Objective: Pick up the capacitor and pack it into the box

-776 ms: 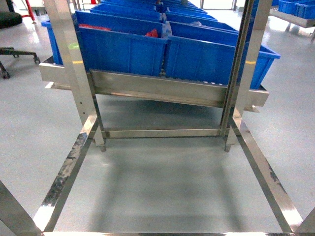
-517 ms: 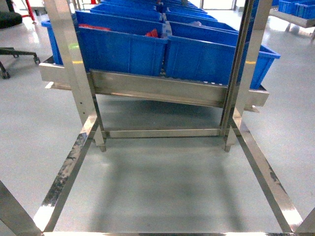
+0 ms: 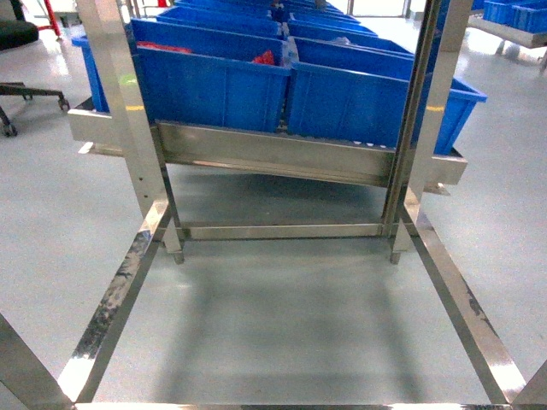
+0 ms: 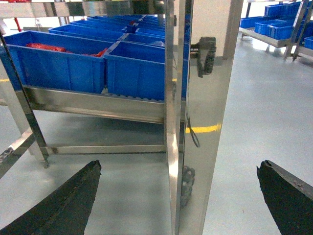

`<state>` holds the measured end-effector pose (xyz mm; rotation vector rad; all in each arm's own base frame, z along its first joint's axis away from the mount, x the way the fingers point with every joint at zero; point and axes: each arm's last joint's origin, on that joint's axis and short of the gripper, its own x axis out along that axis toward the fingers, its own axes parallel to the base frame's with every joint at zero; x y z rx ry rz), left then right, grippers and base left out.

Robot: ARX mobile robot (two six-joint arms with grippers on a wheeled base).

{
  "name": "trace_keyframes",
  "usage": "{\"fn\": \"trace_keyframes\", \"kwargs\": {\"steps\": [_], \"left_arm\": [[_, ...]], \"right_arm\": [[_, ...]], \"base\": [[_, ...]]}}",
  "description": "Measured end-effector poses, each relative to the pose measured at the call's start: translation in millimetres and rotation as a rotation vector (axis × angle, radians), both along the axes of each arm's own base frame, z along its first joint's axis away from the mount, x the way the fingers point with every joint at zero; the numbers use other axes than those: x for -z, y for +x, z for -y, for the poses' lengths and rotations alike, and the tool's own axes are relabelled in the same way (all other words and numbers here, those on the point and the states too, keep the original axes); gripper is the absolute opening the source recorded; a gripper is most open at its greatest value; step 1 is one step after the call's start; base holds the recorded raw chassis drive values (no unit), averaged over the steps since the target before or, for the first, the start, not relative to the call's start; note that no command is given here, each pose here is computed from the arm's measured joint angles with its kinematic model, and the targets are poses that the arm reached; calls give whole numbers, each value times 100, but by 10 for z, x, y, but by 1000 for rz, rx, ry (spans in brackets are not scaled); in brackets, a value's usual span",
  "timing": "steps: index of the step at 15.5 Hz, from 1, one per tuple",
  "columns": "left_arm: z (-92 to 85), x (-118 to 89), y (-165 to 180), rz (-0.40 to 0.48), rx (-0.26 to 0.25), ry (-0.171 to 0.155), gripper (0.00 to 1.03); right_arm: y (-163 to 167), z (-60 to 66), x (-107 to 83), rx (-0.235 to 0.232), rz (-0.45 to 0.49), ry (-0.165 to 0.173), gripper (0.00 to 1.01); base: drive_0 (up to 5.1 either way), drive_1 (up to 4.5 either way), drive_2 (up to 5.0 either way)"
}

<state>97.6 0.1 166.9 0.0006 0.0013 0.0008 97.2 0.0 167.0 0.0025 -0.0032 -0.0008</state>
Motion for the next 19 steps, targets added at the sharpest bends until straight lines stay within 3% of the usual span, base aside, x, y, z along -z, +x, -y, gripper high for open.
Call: {"fn": "trace_keyframes", "kwargs": {"steps": [19], "left_arm": [[0,1,0,-1,-1,0,98]], "right_arm": [[0,0,0,1,0,0,98]], "base": [[0,0,0]]}}
